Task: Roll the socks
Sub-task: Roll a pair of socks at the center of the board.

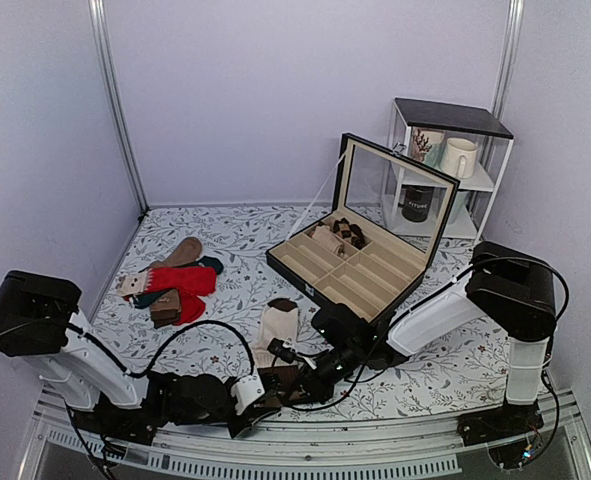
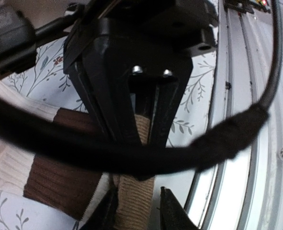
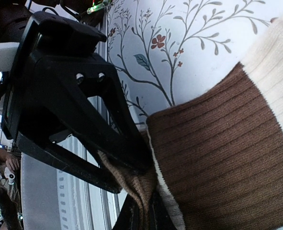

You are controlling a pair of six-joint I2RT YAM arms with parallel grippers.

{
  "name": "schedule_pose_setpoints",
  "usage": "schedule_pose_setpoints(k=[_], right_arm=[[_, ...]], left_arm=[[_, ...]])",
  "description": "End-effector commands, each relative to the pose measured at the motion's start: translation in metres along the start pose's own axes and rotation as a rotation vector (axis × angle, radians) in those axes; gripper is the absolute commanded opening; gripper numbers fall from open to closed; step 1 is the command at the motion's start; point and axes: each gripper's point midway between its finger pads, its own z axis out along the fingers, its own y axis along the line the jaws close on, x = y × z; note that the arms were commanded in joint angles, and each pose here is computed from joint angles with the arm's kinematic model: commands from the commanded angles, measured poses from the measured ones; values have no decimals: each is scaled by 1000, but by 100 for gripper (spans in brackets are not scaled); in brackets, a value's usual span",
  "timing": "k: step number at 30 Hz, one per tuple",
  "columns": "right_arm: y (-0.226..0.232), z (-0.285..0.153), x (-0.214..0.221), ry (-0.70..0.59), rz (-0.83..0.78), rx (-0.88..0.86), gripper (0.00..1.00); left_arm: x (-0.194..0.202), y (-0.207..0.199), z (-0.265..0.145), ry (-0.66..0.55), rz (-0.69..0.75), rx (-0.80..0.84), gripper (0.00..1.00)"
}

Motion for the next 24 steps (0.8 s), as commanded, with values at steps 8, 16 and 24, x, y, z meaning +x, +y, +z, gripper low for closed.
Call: schedule_pose_setpoints(k=[8, 16, 24], right_arm=[[-44, 9, 76, 206, 195, 144, 5], [-38, -7, 37, 60, 34, 201, 17], [27, -80, -24, -379, -509, 230, 50]], left_arm=[[8, -6, 3, 24, -42, 46, 0], [34, -3, 2, 119, -200, 64, 0], [61, -10, 4, 213, -314, 125, 0]])
